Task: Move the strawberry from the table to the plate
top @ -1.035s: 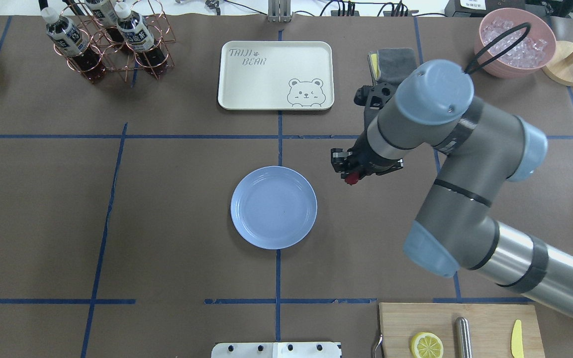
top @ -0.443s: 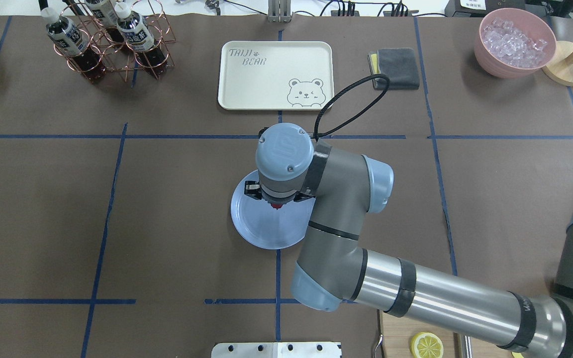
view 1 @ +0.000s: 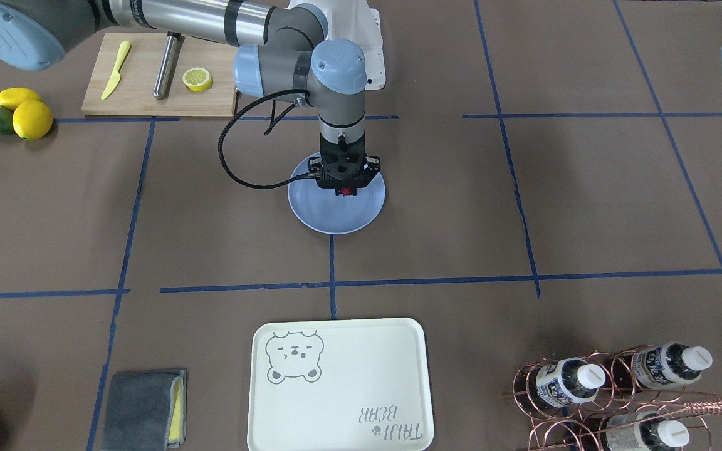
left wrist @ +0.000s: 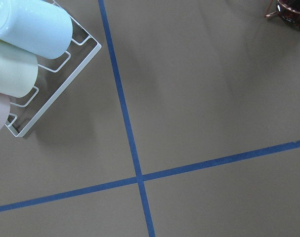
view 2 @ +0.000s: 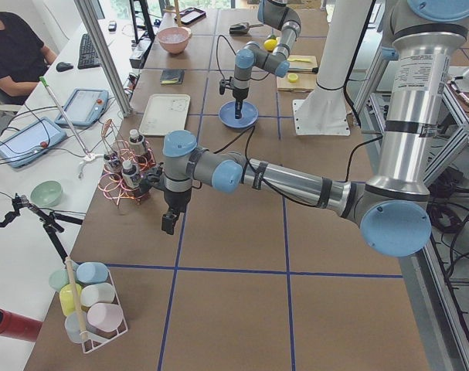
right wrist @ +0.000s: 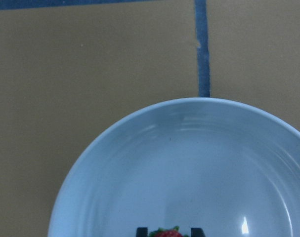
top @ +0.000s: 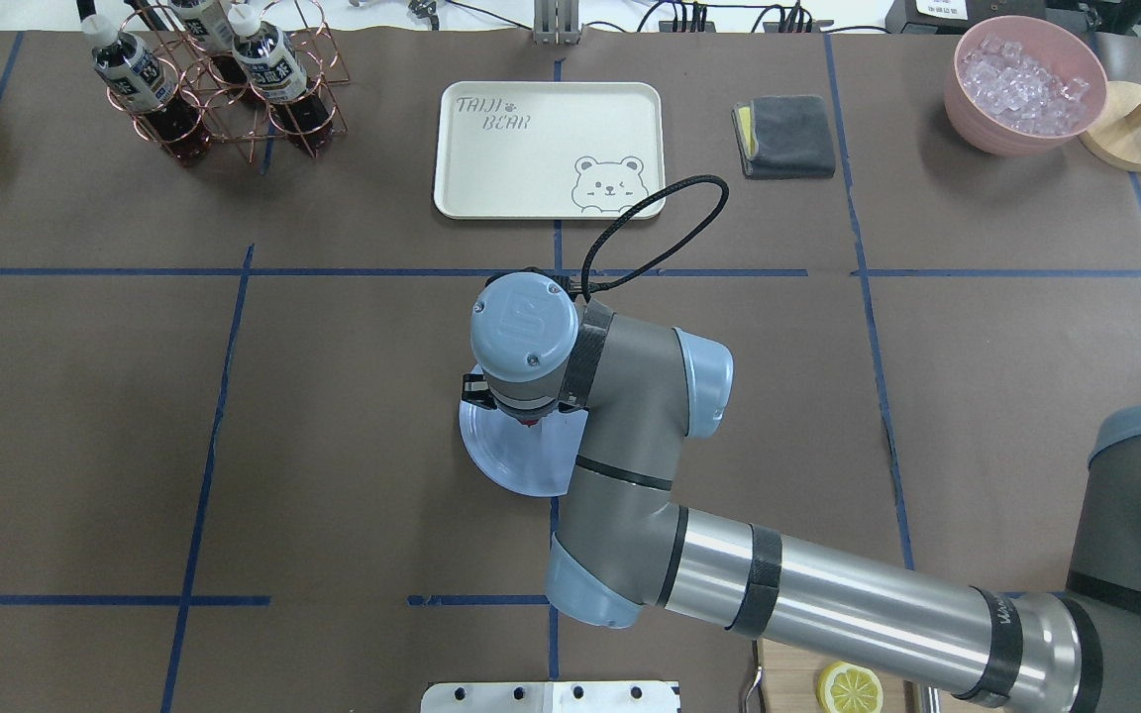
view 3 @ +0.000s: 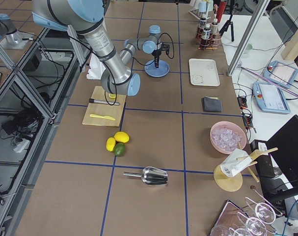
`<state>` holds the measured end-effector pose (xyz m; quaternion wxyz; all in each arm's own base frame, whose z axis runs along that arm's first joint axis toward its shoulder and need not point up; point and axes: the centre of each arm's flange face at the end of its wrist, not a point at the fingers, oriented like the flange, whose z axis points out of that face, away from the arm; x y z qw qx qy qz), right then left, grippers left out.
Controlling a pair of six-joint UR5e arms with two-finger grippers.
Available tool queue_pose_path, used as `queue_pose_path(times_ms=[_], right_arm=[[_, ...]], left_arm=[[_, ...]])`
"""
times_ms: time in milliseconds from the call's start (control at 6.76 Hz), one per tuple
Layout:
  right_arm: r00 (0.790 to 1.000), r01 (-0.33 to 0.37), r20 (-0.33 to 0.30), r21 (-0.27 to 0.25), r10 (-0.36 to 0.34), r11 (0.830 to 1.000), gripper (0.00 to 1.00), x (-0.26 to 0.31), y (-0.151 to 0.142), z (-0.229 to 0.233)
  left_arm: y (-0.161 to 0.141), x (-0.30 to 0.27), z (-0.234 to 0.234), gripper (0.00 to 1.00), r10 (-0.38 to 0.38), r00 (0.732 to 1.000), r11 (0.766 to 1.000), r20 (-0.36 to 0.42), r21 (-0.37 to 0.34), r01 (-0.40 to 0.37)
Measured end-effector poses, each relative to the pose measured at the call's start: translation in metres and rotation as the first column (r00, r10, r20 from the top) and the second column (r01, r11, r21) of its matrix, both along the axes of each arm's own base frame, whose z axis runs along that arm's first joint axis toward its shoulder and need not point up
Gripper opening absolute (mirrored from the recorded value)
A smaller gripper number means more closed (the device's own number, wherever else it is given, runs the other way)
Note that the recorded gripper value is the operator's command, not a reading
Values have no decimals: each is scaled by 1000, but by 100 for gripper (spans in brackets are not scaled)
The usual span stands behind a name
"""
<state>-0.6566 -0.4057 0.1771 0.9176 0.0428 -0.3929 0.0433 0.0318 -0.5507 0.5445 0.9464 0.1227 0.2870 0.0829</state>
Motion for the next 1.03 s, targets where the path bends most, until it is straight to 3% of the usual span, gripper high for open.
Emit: queue_pose_path(times_ms=[148,296,739,1035], right_arm=[[1000,-1,-5,-1,1,1000,11,-2,-1,3],[1000,-2,-8,-4,2,1000,99,-2,-2,5],[1000,-10,-2,-17,10,1000,100,10,-14,5],[1000,-24,-10,-23,24,999,100,48,-27,6]], left_arm=[[0,0,0,100,0,1000,1000,0,0,0],[0,0,0,100,0,1000,1000,0,1,0],[0,0,0,100,-1,1000,1000,-1,1,1],[0,-3,0,100,-7,1000,1000,-1,2,7]])
